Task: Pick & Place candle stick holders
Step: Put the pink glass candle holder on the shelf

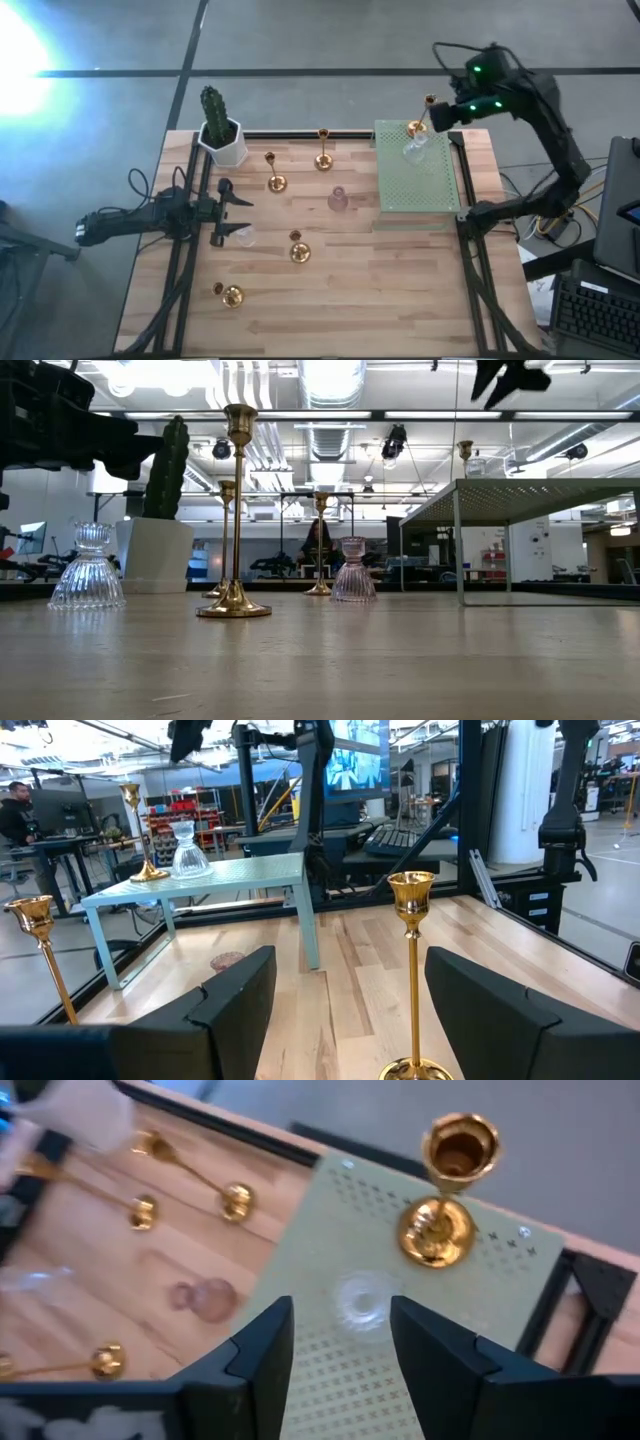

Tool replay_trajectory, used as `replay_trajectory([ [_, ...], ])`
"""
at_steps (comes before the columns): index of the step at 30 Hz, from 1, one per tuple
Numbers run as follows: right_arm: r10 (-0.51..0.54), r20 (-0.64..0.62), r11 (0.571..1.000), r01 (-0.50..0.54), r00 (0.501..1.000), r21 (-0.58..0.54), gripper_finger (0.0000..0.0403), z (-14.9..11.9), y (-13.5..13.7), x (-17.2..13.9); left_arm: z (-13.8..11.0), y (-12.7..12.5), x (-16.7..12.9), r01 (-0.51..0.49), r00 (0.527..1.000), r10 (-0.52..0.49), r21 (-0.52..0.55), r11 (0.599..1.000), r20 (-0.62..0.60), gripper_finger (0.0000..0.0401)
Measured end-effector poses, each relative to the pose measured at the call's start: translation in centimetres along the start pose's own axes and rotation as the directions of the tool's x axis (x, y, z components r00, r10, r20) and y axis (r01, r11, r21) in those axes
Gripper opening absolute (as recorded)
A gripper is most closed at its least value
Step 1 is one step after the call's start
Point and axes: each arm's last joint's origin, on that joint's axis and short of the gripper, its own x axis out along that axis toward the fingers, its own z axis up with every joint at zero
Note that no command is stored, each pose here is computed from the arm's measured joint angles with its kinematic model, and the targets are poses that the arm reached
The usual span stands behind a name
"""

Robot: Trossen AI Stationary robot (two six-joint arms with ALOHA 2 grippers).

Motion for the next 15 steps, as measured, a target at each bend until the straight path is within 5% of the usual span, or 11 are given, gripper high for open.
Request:
replay_trajectory([
  [9, 0.289, 0.113, 0.948, -0.268, 0.951, -0.171, 0.0131, -3.1, 4.6, -4.3, 0.0, 0.0, 0.0, 0.0, 1.0, 0.0, 0.0, 1.0, 0.0, 0.0262],
  [15, 0.339, 0.068, 0.897, -0.301, 0.938, -0.323, 0.0116, -5.1, 9.3, -3.2, 0.0, 0.0, 0.0, 0.0, 1.0, 0.0, 0.0, 1.0, 0.0, 0.0262],
])
